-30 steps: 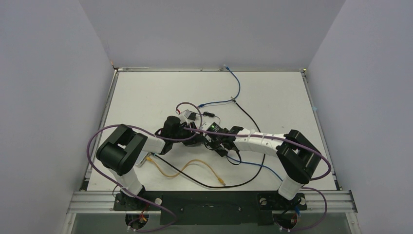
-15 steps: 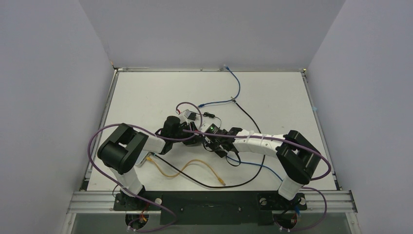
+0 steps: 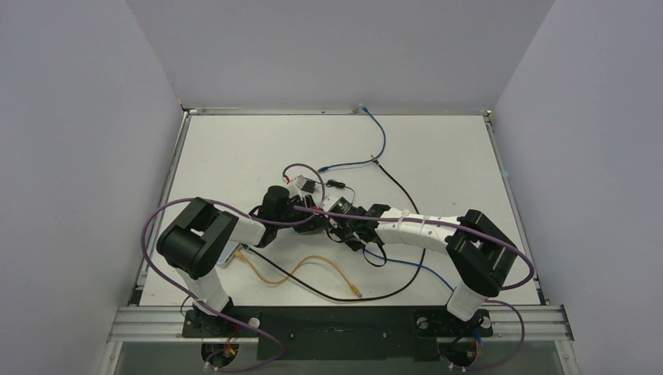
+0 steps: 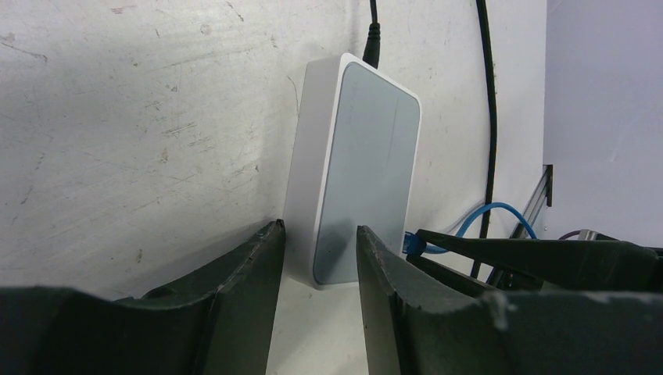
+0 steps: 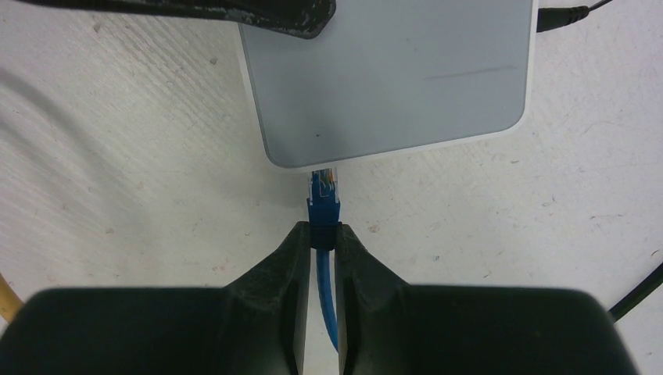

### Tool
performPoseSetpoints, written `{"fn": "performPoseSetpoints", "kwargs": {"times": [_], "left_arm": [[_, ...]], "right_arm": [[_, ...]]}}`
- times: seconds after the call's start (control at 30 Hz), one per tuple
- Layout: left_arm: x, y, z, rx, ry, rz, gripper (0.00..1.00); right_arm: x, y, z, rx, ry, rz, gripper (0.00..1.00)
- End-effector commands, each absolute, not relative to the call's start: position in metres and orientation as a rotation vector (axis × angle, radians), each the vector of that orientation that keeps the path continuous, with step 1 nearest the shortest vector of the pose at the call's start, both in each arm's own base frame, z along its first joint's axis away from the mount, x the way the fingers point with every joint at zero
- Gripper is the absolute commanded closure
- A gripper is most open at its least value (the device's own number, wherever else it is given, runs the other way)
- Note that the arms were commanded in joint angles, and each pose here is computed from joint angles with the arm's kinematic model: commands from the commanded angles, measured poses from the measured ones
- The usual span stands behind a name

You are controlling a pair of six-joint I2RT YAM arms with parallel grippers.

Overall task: Insert the plug into the switch port
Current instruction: Insert the connector into the switch port.

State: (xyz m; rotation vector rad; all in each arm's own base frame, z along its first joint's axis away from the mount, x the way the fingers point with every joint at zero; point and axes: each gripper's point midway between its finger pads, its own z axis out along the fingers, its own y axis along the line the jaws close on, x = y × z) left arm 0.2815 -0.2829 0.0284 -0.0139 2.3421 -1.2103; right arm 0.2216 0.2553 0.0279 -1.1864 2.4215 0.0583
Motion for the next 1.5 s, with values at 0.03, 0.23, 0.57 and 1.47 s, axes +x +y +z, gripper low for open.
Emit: {"fn": "performPoseSetpoints", "kwargs": {"times": [0.03, 0.23, 0.57, 1.47], "left_arm": [[0.277, -0.284, 0.020, 0.006, 2.376, -1.210, 0.63], [0.274, -0.285, 0.019, 0.019, 2.383, -1.227, 0.64], [0.253, -0.287, 0.014, 0.056, 2.427, -1.273, 0.69], [0.157, -0.253, 0.031, 0.282, 2.492, -1.125, 0.67]], "right_arm": [[0.242, 0.278, 0.053, -1.068, 2.326, 0.141, 1.00], [0.245, 0.286, 0.049, -1.112, 2.286, 0.146, 1.00], [0.254, 0.301, 0.050, -1.261, 2.168, 0.159, 1.00], [0.184, 0.321, 0.027, -1.849, 1.858, 0.308, 1.00]]}}
